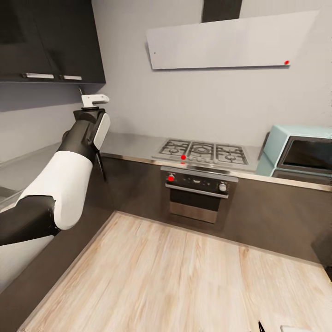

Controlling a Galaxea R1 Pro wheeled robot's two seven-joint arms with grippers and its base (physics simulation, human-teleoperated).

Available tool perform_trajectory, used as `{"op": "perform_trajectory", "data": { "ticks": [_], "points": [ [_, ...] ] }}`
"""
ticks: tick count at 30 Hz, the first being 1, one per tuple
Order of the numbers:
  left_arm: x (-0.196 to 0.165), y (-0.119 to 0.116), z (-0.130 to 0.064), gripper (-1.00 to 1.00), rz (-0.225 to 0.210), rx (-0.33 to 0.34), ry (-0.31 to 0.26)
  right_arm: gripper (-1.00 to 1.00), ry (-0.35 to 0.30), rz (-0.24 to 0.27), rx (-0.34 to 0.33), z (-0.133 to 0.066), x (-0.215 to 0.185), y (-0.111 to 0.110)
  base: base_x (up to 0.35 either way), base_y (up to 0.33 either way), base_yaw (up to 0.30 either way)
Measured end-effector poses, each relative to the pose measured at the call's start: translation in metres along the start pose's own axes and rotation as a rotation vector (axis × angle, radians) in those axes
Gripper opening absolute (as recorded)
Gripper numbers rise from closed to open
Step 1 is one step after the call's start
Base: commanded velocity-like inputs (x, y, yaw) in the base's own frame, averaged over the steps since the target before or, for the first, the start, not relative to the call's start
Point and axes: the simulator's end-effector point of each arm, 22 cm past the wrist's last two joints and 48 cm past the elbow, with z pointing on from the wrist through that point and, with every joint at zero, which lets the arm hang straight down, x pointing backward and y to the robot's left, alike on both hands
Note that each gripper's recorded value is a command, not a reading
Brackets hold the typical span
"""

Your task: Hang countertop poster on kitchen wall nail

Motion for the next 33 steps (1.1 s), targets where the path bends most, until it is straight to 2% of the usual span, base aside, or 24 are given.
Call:
{"op": "perform_trajectory", "data": {
  "ticks": [1,2,4,5,6,7,8,9,11,13,14,15,17,18,20,21,25,27,29,33],
  "points": [
    [0.0,-0.001,0.0,-1.0,-0.003,0.004,0.002,1.0,0.0,0.0,0.0,0.0,0.0,0.0,-0.075,0.0,0.0],
    [0.005,-0.011,-0.001,-1.0,-0.041,0.047,0.026,1.0,0.001,-0.001,-0.002,0.0,0.001,0.001,-0.038,0.0,0.0],
    [0.008,-0.02,-0.002,-1.0,-0.065,0.087,0.042,1.0,0.0,-0.002,-0.003,0.0,0.001,0.001,-0.022,0.0,0.0],
    [0.006,-0.043,-0.008,-1.0,-0.086,0.188,0.052,1.0,0.001,-0.003,-0.004,-0.001,0.002,0.001,-0.008,0.0,0.0],
    [0.001,-0.056,-0.014,-1.0,-0.083,0.253,0.056,1.0,0.002,-0.005,-0.005,-0.001,0.002,0.002,-0.006,0.0,0.0],
    [-0.001,-0.061,-0.017,-1.0,-0.08,0.279,0.057,1.0,0.004,-0.005,-0.005,-0.001,0.003,0.002,0.0,0.0,0.0],
    [-0.011,-0.097,-0.037,-1.0,-0.086,0.468,0.052,1.0,0.029,-0.009,-0.01,-0.002,0.016,0.004,0.0,0.0,0.0],
    [-0.012,-0.108,-0.043,-1.0,-0.092,0.528,0.053,1.0,0.03,-0.009,-0.01,-0.002,0.017,0.004,0.0,0.0,0.0],
    [-0.012,-0.119,-0.05,-1.0,-0.087,0.586,0.058,1.0,0.025,-0.01,-0.011,-0.002,0.017,0.005,0.0,0.0,0.0],
    [-0.009,-0.137,-0.064,-1.0,-0.089,0.694,0.08,1.0,0.011,-0.01,-0.011,-0.002,0.015,0.005,0.0,0.0,0.0],
    [-0.008,-0.136,-0.064,-1.0,-0.082,0.69,0.078,1.0,0.011,-0.01,-0.011,-0.002,0.015,0.005,0.0,0.0,0.0],
    [-0.008,-0.145,-0.071,-1.0,-0.088,0.743,0.086,1.0,0.007,-0.01,-0.011,-0.002,0.014,0.005,0.0,0.0,0.0],
    [-0.008,-0.152,-0.078,-1.0,-0.085,0.79,0.088,1.0,0.004,-0.011,-0.012,-0.002,0.014,0.005,0.0,0.0,0.0],
    [-0.008,-0.16,-0.087,-1.0,-0.089,0.845,0.091,1.0,0.003,-0.011,-0.012,-0.002,0.014,0.005,0.0,0.0,0.0],
    [-0.008,-0.168,-0.096,-1.0,-0.086,0.902,0.089,1.0,0.001,-0.012,-0.013,-0.002,0.013,0.005,0.0,0.0,0.0],
    [-0.009,-0.175,-0.107,-1.0,-0.09,0.965,0.089,1.0,0.0,-0.012,-0.014,-0.002,0.013,0.005,0.0,0.0,0.0],
    [-0.011,-0.182,-0.129,-1.0,-0.083,1.121,0.082,1.0,-0.002,-0.015,-0.015,-0.002,0.012,0.004,0.0,0.0,0.0],
    [-0.011,-0.182,-0.135,-1.0,-0.076,1.16,0.08,1.0,-0.003,-0.016,-0.017,-0.002,0.011,0.004,0.0,0.0,0.0],
    [-0.009,-0.183,-0.144,-1.0,-0.056,1.215,0.08,1.0,-0.004,-0.017,-0.022,-0.001,0.011,0.005,0.0,0.0,0.0],
    [0.018,-0.187,-0.161,-1.0,0.015,1.309,0.108,1.0,-0.008,-0.021,-0.085,-0.002,0.009,0.018,0.0,0.0,0.0]
  ]
}}
